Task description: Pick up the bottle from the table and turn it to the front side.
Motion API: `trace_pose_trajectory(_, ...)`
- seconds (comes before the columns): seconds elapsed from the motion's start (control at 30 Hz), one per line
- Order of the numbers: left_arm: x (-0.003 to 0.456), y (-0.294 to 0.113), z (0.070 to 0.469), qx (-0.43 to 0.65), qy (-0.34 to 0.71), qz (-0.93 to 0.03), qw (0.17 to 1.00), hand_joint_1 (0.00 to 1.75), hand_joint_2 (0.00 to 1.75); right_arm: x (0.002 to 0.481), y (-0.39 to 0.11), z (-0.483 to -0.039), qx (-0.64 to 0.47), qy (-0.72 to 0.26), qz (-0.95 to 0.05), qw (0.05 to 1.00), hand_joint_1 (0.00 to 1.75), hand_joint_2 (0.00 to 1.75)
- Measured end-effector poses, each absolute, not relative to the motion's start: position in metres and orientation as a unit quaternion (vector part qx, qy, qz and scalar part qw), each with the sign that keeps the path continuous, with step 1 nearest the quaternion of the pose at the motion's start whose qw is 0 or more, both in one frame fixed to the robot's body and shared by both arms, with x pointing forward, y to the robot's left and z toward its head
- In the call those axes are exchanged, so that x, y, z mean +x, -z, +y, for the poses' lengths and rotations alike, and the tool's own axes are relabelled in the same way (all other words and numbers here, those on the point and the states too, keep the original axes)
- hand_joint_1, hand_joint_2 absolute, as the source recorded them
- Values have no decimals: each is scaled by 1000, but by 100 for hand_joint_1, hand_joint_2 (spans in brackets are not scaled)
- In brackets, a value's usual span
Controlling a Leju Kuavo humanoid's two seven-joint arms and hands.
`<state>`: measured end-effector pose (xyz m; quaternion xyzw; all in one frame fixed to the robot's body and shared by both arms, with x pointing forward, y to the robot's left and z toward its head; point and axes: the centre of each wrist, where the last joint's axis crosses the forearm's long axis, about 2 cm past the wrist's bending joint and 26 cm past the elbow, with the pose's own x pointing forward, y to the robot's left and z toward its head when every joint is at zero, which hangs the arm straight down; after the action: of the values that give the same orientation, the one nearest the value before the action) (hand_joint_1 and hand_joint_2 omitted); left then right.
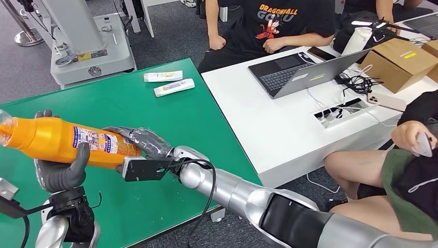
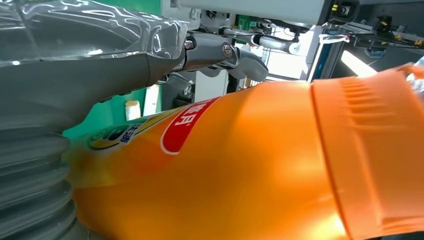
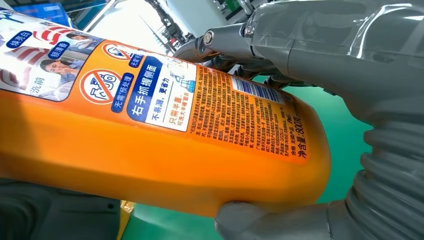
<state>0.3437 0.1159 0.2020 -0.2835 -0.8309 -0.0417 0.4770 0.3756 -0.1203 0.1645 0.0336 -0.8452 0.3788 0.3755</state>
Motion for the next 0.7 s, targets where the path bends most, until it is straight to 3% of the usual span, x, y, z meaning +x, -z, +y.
trace_pose_trajectory(0.13,344,-202,116,-283,42,-831,478,0,175,375,-165,-118,37,-376,-846,376,175,175)
trace_pose_trajectory(0.17,344,-202,116,-283,42,-831,478,36,175,375,-165,-117,38,-377,-846,377,175,175)
trace_pose_trajectory(0.27,344,-202,116,-281,41,-831,479,167,175,374,-163,-116,44,-377,-843,382,175,175)
trace_pose_trajectory(0.3,344,-202,116,-281,41,-831,479,175,175,374,-162,-116,47,-377,-841,385,175,175)
trace_pose_trajectory(0.7,339,-194,116,-282,33,-825,489,175,175,364,-141,-108,68,-386,-821,416,175,175)
